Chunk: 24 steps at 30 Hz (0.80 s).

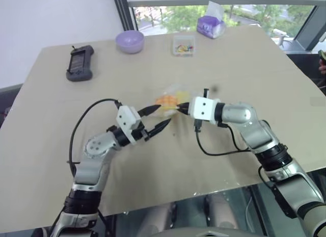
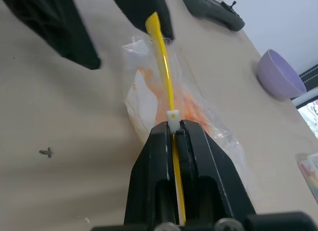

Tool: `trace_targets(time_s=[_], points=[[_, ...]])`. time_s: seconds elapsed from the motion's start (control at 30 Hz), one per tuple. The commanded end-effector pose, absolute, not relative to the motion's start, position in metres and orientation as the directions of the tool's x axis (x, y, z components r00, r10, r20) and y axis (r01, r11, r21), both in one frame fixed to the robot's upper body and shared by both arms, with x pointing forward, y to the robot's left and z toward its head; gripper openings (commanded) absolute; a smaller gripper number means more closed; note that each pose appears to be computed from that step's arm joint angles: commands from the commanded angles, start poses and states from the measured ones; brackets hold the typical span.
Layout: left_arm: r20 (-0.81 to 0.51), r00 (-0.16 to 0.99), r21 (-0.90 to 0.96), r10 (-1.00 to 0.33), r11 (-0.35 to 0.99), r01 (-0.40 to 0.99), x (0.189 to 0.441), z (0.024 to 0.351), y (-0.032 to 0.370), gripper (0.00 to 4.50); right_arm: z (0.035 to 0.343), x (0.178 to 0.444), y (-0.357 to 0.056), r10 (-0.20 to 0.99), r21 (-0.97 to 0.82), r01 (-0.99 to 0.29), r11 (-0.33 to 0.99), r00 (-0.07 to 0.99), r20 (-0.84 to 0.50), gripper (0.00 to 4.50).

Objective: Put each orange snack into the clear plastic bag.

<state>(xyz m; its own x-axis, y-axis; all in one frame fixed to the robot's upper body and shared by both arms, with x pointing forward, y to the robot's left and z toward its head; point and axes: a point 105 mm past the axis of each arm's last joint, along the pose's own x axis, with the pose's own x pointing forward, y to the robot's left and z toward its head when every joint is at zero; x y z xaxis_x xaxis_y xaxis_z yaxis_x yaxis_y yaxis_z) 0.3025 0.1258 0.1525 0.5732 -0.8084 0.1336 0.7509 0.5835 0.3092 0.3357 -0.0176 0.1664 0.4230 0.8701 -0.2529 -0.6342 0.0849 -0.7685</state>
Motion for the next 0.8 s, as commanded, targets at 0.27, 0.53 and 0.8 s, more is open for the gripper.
trace_targets(time_s=[0.27,0.53,0.8], points=[[0.119,0.577,0.354,-0.808,0.577,0.736,0.312,0.147,0.117,3.09,0.176,0.328,-0.011,0.888,-0.793,-0.605,0.069,0.399,-0.227,0.00],[0.138,0.599,0.367,-0.789,0.602,0.709,0.315,0.146,0.122,1.04,0.175,0.329,-0.012,0.886,-0.793,-0.605,0.070,0.403,-0.229,0.00],[0.183,0.593,0.360,-0.784,0.614,0.702,0.315,0.152,0.122,0.04,0.174,0.329,-0.012,0.885,-0.792,-0.607,0.067,0.403,-0.233,0.00]])
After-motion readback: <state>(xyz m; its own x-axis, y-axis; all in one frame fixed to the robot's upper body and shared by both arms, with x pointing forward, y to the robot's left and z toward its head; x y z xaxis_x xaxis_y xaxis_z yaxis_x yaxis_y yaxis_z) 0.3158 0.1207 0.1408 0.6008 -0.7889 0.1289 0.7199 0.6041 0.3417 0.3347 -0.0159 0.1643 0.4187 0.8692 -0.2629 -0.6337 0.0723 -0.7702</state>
